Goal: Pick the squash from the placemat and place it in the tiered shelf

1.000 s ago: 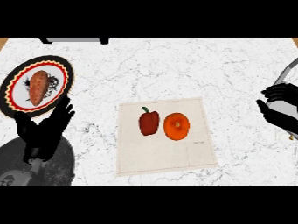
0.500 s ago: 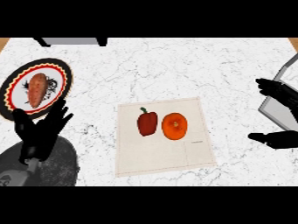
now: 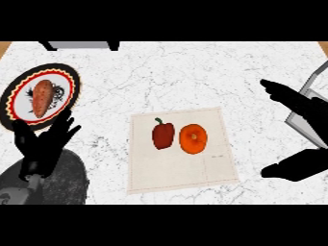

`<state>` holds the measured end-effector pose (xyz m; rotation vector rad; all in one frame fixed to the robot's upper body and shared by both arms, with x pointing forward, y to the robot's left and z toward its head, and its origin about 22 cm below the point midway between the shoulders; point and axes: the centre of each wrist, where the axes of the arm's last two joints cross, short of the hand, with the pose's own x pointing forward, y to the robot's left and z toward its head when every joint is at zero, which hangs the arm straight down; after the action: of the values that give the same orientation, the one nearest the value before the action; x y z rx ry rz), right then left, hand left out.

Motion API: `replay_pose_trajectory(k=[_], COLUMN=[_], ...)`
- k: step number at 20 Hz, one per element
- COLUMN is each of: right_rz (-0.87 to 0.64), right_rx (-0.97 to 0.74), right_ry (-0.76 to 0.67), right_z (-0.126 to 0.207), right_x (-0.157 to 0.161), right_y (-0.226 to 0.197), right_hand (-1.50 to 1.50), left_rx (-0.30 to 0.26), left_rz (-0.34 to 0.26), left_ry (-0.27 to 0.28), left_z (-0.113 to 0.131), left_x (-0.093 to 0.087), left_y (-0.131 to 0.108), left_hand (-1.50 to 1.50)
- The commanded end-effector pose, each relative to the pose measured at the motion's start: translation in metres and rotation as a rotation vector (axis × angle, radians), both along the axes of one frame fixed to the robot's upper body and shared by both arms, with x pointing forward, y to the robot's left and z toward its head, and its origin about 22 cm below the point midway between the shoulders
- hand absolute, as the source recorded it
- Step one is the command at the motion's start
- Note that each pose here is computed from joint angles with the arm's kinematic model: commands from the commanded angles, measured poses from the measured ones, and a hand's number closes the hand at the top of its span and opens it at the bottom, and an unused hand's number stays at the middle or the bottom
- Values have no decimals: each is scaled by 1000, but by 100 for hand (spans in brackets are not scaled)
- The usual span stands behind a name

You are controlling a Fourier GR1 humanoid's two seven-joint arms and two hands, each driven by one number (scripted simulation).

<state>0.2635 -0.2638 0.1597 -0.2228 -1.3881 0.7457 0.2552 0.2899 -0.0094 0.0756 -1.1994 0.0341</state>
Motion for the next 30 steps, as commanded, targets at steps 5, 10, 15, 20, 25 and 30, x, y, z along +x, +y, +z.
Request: replay_pose_trajectory(k=[5,10,15,20,25,30], right_rz=[-133,-159,-120,-105,-182,-191], right_rx=[-148,-260,-340,-409,-432,-475], right_ry=[40,106,163,203,203,185], right_z=[33,14,-5,-14,-26,-36], right_x=[12,15,22,24,20,22], right_y=[85,109,144,160,164,168], right_hand=[-150,-150,-150,-150,-150,-150], left_rx=[17,2,13,-3,9,3], left_rz=[-10,15,21,2,35,18], left_ry=[76,91,85,82,94,88], left_z=[-11,-20,-24,-27,-30,-24], left_x=[-7,-14,-13,-1,-15,2], left_y=[-1,4,19,3,14,2], left_hand=[0,0,0,0,0,0])
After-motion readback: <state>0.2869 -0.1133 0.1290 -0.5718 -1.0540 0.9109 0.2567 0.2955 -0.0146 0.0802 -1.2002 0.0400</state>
